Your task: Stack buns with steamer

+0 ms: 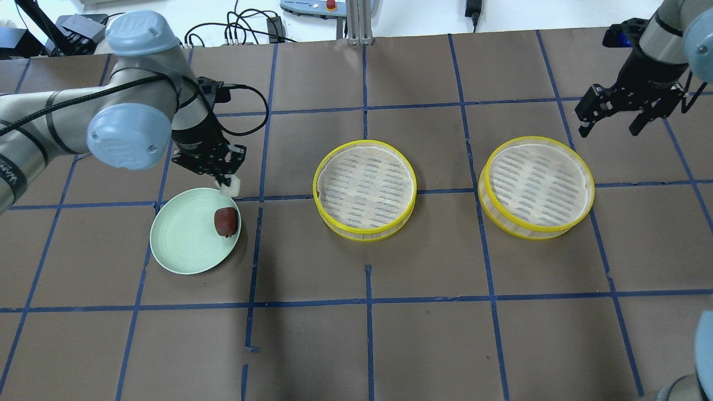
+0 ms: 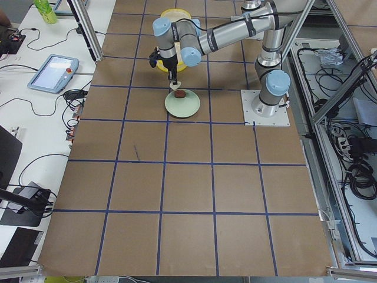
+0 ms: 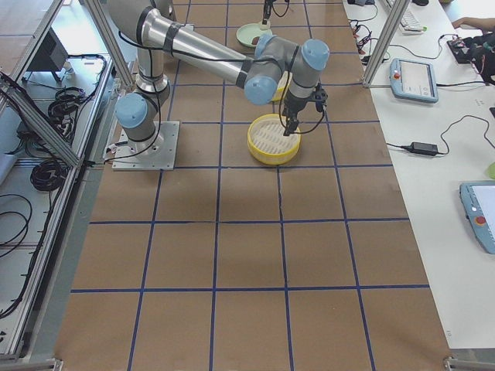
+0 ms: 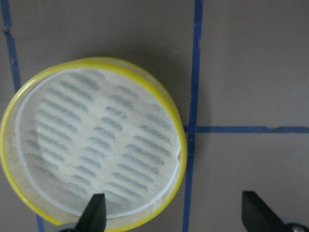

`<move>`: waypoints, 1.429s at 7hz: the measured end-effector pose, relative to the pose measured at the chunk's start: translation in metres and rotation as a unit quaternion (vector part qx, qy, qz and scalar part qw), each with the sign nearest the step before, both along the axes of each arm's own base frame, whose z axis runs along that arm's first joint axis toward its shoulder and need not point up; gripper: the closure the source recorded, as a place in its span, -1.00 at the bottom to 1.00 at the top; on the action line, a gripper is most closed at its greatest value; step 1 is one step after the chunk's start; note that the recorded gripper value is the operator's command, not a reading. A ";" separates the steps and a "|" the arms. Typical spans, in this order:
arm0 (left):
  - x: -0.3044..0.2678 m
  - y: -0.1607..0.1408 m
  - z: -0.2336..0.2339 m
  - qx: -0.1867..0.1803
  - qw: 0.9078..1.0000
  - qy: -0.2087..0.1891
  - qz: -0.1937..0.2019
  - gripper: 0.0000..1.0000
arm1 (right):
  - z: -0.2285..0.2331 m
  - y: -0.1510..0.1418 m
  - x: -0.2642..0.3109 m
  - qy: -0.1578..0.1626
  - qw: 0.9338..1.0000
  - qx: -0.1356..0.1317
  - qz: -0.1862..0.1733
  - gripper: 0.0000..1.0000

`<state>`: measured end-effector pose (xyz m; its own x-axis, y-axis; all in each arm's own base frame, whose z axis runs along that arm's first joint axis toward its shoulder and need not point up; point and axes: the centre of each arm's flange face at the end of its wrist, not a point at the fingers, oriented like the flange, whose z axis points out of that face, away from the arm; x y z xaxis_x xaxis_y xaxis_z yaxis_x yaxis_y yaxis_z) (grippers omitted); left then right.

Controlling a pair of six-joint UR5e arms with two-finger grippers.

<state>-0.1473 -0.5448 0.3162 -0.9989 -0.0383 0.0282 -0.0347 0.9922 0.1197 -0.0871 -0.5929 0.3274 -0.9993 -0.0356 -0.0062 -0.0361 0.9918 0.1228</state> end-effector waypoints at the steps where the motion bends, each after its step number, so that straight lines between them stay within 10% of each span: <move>1: -0.045 0.000 0.000 0.000 0.999 0.039 0.038 0.93 | -0.035 0.001 -0.017 0.003 1.000 -0.013 0.018 -0.95; 2: -0.083 0.000 -0.004 -0.003 0.994 0.084 0.073 0.92 | -0.065 0.007 -0.024 0.004 0.999 -0.020 0.029 -0.95; 3: -0.117 -0.001 -0.013 -0.006 0.987 0.121 0.105 -0.32 | -0.086 0.015 -0.025 0.002 0.999 -0.015 0.034 -0.95; 4: -0.149 0.004 -0.027 -0.007 0.983 0.140 0.117 -0.99 | -0.102 0.023 -0.023 -0.002 0.999 -0.005 0.036 -0.88; 7: -0.185 0.016 -0.051 -0.005 0.983 0.145 0.109 -1.00 | -0.120 0.034 -0.018 -0.010 0.999 0.008 0.037 0.83; 10: -0.127 -0.003 -0.042 -0.077 0.996 0.040 -0.008 -1.00 | -0.118 0.032 -0.019 -0.009 0.999 0.004 0.037 0.93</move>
<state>-0.2745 -0.5477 0.2739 -0.9935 -0.0108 0.1129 -0.0145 0.9994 -0.0323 -0.1063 -0.5610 0.2096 -0.9938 -0.1088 -0.0245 -0.1111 0.9853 0.1301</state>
